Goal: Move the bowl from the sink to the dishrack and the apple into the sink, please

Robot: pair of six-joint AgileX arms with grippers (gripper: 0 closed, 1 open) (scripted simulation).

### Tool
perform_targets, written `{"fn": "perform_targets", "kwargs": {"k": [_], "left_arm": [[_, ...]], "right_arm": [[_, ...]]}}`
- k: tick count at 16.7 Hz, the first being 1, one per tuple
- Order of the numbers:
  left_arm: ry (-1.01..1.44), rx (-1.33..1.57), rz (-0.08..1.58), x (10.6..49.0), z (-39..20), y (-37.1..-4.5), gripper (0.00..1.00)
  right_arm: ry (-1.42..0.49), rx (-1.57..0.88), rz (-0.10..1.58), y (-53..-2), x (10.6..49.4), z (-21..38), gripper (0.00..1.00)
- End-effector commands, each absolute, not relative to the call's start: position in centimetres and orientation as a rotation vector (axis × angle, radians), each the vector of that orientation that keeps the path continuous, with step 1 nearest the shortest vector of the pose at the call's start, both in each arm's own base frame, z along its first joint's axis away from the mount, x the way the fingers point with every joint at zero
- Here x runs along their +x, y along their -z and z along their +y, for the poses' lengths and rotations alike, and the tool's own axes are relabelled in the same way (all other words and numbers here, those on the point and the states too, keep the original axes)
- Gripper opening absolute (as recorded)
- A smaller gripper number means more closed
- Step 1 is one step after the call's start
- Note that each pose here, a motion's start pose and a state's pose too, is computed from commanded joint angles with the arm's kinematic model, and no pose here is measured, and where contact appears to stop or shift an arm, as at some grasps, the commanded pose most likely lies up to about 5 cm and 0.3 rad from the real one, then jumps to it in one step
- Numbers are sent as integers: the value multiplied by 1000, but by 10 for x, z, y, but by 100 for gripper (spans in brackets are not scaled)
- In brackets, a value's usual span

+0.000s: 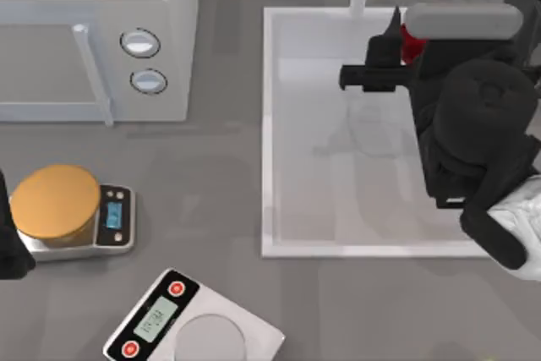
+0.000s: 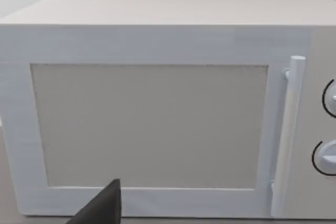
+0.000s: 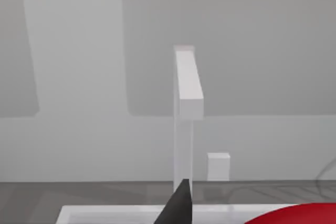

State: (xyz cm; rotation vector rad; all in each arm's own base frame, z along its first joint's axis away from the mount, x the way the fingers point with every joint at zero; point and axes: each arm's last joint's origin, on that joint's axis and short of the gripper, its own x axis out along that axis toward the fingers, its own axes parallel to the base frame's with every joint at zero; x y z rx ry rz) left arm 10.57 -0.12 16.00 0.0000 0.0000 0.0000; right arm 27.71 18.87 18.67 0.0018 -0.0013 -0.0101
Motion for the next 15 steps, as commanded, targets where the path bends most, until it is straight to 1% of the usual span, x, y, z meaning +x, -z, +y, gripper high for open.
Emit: {"fn": "perform_targets", "kwargs": {"k": [4,9,12,15], "left_arm": [[0,0,0,106,-1,-160,100],[0,0,0,106,-1,-160,100],[0,0,0,106,-1,-160,100],[0,0,0,106,-1,-160,100]], "right_arm": [[11,-2,1,-140,282,195,0],[12,-3,1,-82,277,189,0],[11,0,-1,-63,272,185,0],[10,0,0,-59,270,184,0]]}}
